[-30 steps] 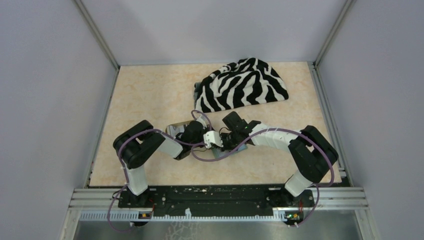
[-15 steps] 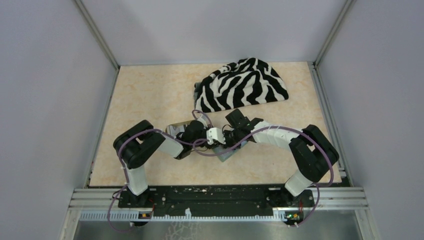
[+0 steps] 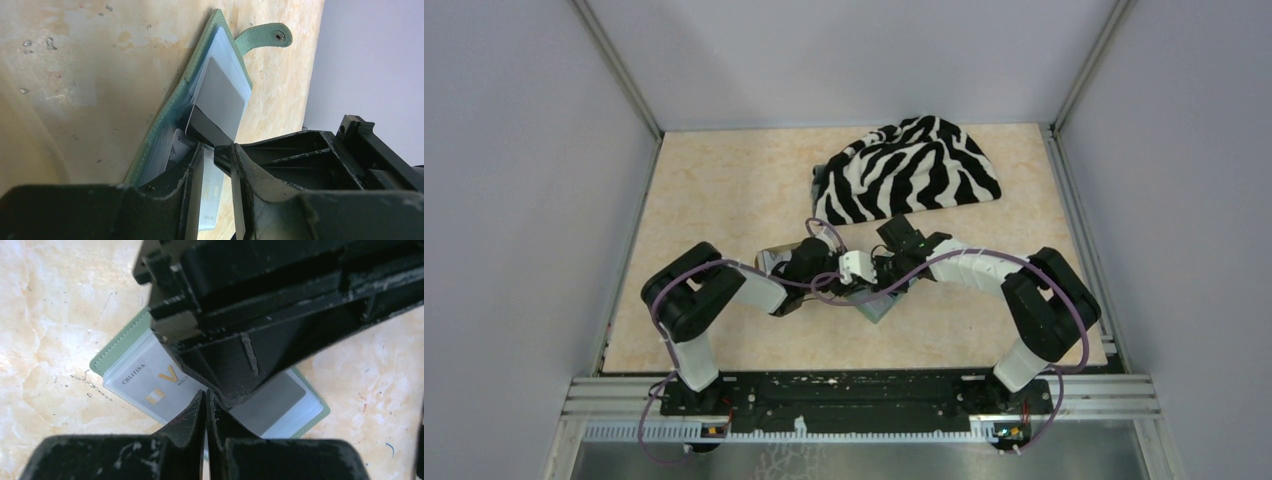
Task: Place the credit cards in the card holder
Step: Insert the credit card into the card holder.
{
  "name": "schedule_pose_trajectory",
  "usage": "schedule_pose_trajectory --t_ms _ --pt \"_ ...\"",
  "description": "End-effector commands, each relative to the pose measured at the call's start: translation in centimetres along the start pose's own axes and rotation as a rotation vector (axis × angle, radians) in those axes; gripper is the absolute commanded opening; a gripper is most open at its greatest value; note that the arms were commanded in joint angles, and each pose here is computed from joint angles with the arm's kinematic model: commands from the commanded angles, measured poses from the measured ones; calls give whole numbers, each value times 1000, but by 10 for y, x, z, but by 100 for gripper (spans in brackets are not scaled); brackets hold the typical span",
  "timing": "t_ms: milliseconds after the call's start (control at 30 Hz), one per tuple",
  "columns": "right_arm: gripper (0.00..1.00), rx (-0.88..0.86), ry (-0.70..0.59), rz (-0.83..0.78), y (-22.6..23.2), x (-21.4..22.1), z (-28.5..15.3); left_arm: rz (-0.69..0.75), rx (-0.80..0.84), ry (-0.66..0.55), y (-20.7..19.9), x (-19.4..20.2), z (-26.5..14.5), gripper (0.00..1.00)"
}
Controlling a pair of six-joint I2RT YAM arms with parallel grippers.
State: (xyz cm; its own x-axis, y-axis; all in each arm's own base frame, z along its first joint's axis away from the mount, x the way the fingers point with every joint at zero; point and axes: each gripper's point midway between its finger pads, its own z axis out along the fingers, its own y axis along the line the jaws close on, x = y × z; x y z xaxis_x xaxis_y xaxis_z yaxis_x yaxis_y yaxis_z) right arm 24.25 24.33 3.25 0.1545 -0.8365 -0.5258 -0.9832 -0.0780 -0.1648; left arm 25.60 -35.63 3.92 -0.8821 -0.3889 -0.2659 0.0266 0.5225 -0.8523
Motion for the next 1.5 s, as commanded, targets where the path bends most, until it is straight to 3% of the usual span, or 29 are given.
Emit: schedule_pose_trajectory --t_ms 0,300,600,967,1467 --pt "0 61 29 17 -21 3 -7 16 -76 11 18 2 -6 34" --pt "1 62 10 42 -24 2 -11 52 -67 -20 6 -6 -17 35" --pt "1 -7 -162 103 -16 -27 -27 146 -4 -50 -20 -14 -40 34" --pt "11 23 -134 164 -24 -21 -21 163 111 0 -25 7 -55 16" --pt "11 15 -91 226 -19 -18 -2 160 70 28 -6 19 -33 10"
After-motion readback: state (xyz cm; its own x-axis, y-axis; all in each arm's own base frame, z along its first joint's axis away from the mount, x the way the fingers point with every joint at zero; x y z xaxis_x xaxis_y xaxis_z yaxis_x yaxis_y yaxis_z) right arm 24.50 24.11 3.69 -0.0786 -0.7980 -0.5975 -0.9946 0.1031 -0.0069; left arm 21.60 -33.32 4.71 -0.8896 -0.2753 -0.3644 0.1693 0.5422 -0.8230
